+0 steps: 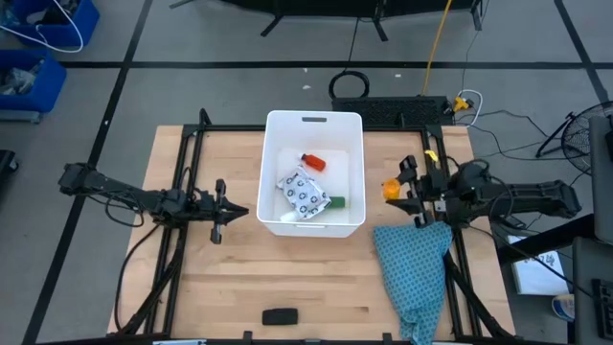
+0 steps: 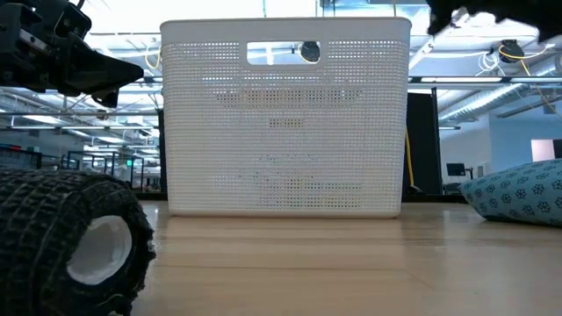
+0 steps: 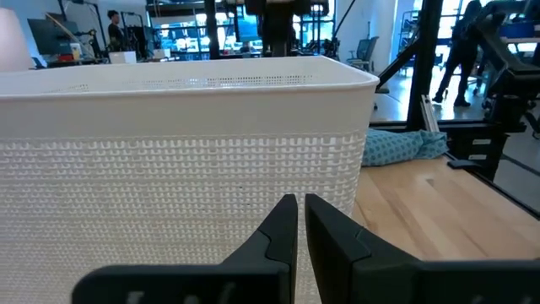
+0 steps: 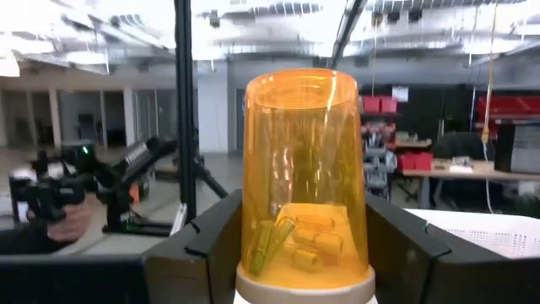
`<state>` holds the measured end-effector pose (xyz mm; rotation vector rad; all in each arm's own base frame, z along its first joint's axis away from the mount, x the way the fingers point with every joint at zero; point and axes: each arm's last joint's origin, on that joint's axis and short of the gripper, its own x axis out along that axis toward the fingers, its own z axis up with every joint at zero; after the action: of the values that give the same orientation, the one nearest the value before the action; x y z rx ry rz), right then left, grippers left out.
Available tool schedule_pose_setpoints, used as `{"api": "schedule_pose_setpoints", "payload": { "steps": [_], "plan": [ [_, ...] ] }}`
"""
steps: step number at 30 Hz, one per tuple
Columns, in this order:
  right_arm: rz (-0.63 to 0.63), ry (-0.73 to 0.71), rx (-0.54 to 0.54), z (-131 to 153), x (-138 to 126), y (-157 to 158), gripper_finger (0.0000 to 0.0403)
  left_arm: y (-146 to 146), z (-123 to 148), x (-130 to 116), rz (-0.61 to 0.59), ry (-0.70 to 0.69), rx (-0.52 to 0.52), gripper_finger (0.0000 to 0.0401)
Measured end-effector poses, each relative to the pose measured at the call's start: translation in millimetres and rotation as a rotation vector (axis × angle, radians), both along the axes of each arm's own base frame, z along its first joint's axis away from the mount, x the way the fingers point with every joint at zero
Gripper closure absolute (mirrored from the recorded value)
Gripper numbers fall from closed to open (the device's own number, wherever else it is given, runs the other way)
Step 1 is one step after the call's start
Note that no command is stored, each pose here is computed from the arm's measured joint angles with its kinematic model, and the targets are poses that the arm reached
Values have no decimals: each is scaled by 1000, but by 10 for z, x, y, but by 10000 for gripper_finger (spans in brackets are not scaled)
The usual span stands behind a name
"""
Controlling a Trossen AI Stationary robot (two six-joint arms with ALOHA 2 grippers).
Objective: Pick & place medical supplies in basket/bin
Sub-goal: Put the yellow medicine bottle into the basket
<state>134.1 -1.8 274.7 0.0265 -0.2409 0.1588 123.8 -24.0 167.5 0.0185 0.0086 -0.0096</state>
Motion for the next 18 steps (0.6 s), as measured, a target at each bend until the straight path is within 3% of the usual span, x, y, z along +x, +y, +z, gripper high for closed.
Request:
{"api": "schedule_pose_setpoints", "payload": {
  "steps": [5, 11, 18],
  "plan": [
    [-41, 173, -88, 391, 393, -34, 216, 1, 1, 0, 2, -1, 11, 370],
    [-151, 421, -150, 792, 1088, -301, 215, 1, 9, 0, 2, -10, 43, 370],
    [-155, 677, -127, 860, 1724, -882, 212, 1, 9, 0, 2, -10, 57, 370]
  ]
}}
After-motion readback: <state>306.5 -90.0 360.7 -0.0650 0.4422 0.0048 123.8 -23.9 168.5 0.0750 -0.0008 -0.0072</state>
